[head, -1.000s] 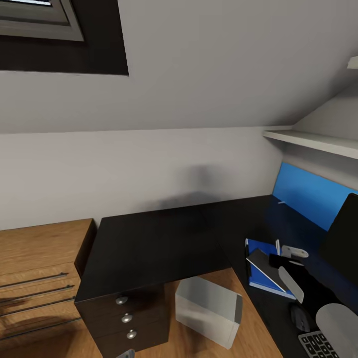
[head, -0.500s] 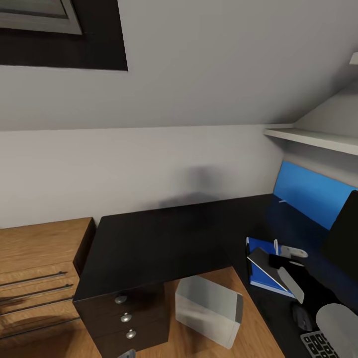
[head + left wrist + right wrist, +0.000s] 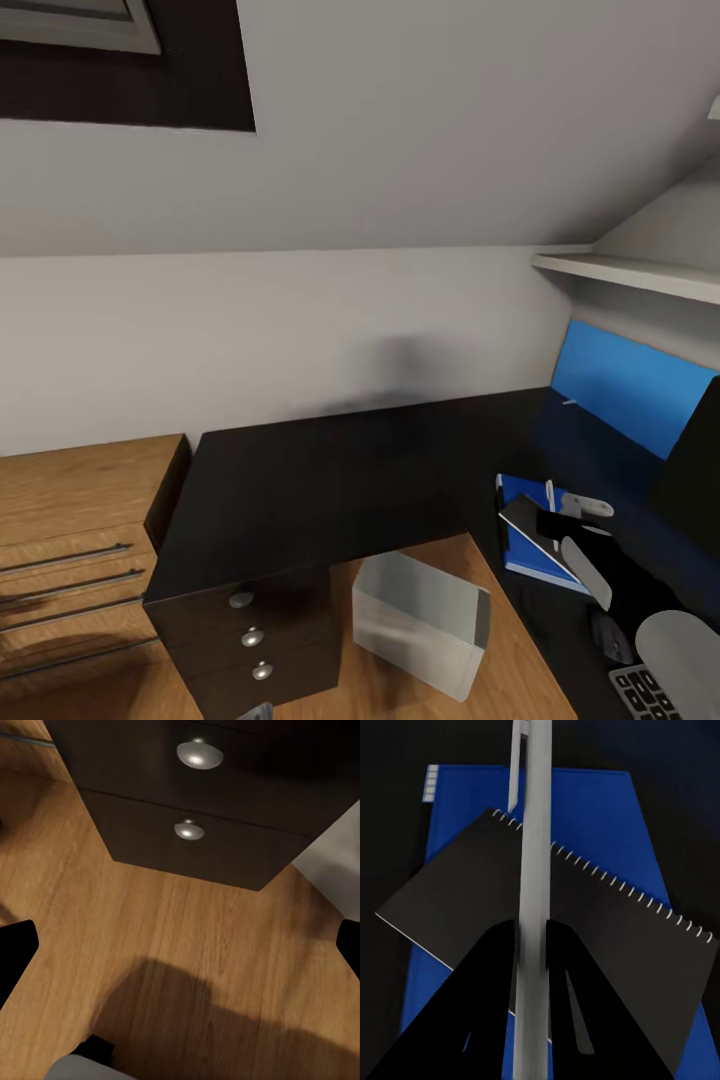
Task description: In the bedroom, organize the workspace by keeping the computer under the desk, ensuring the monitor is on the desk, placing the keyboard on the desk next to the monitor, placing the mouse on the desk next to the keyboard, moving the folder from the swivel chair onto the desk next to the mouse, stacking the notebook on top of the folder with the pen on top of the notebook, and positioning the swivel chair next to the desk.
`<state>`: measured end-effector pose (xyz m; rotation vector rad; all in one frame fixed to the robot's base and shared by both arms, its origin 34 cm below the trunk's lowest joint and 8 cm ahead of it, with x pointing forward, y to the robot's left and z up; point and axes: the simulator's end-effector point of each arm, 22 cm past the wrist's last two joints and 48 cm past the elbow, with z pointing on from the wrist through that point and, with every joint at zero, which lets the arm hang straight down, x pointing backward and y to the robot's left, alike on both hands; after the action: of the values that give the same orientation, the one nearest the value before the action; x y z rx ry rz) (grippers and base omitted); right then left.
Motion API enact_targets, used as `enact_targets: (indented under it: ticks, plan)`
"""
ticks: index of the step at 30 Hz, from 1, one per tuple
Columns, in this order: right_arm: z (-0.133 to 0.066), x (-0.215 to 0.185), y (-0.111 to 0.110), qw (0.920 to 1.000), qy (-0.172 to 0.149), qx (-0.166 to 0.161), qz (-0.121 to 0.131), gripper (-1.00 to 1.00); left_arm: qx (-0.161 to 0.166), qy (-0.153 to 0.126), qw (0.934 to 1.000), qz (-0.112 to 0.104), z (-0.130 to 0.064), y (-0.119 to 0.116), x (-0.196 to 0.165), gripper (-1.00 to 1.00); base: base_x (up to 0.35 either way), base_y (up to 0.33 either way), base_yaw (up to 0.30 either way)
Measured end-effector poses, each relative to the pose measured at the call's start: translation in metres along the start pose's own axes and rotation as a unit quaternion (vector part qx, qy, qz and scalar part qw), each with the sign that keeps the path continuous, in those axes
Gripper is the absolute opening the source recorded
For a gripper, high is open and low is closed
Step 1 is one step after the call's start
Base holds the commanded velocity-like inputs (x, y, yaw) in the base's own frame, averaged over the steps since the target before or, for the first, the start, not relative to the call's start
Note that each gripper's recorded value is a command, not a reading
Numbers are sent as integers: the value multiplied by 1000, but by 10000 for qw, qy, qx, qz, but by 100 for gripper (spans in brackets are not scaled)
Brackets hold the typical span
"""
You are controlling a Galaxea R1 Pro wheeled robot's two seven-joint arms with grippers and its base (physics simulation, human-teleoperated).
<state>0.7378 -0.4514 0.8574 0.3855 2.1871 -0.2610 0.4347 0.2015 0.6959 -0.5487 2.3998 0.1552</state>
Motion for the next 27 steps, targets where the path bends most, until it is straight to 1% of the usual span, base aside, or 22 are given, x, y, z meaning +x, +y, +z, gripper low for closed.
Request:
enact_targets:
  ticks: [3, 13, 27]
  plan:
    - [3, 3, 0, 10000, -1, 0, 1, -100, -2, -1, 10000, 0, 3, 0, 2, 100, 0, 0, 0]
    - [3, 3, 0, 10000, -1, -1, -1, -100, -7, 3, 10000, 2, 3, 0, 2, 100, 0, 0, 0]
    - [15, 16, 2, 10000, -3, 0, -1, -100, -22, -5, 10000, 0, 19, 2, 12, 100, 0, 0, 0]
